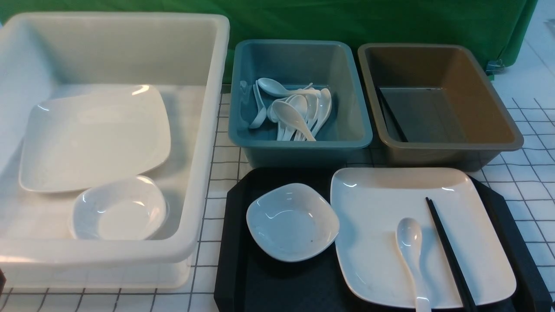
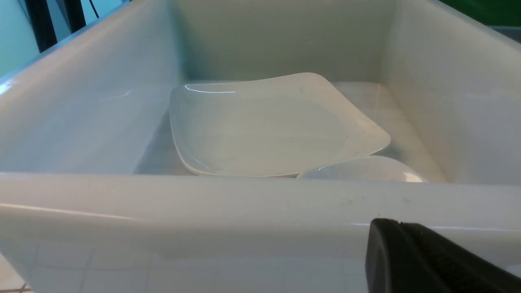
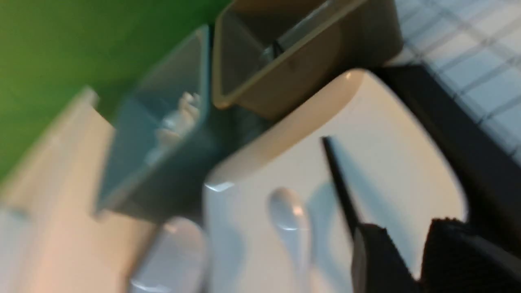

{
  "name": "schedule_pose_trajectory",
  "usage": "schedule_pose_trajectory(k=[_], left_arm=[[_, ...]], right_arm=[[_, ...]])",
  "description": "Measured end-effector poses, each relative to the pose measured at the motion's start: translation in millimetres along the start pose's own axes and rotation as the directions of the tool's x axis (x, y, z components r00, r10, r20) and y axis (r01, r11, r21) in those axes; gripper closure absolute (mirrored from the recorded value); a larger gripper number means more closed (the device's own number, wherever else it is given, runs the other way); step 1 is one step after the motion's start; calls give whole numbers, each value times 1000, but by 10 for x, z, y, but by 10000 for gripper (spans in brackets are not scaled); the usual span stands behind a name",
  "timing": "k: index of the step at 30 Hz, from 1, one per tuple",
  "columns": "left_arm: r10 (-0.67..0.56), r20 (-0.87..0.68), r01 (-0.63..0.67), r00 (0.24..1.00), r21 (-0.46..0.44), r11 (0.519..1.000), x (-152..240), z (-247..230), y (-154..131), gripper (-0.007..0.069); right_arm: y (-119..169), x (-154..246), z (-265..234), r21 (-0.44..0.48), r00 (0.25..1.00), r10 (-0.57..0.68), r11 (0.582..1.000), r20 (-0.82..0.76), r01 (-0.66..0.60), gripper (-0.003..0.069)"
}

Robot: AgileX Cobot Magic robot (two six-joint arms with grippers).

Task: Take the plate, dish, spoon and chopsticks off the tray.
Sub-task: Use the right arm to grab a pair of chopsticks from the plate

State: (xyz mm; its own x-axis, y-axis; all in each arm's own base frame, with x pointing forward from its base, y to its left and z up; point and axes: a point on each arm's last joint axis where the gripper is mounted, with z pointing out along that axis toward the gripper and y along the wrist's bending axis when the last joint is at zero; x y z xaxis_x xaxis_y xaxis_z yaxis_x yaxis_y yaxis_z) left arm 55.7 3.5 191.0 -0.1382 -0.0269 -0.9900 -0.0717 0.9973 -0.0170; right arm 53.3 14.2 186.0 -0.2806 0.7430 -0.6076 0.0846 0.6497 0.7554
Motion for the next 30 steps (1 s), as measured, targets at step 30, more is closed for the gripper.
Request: schedule_pose_trajectory(k=[30], left_arm=[[0, 0, 0, 1000, 0, 1000, 0, 0, 0, 605]], right_arm=[[1031, -674, -120, -76, 871, -416, 908, -263, 411, 629]])
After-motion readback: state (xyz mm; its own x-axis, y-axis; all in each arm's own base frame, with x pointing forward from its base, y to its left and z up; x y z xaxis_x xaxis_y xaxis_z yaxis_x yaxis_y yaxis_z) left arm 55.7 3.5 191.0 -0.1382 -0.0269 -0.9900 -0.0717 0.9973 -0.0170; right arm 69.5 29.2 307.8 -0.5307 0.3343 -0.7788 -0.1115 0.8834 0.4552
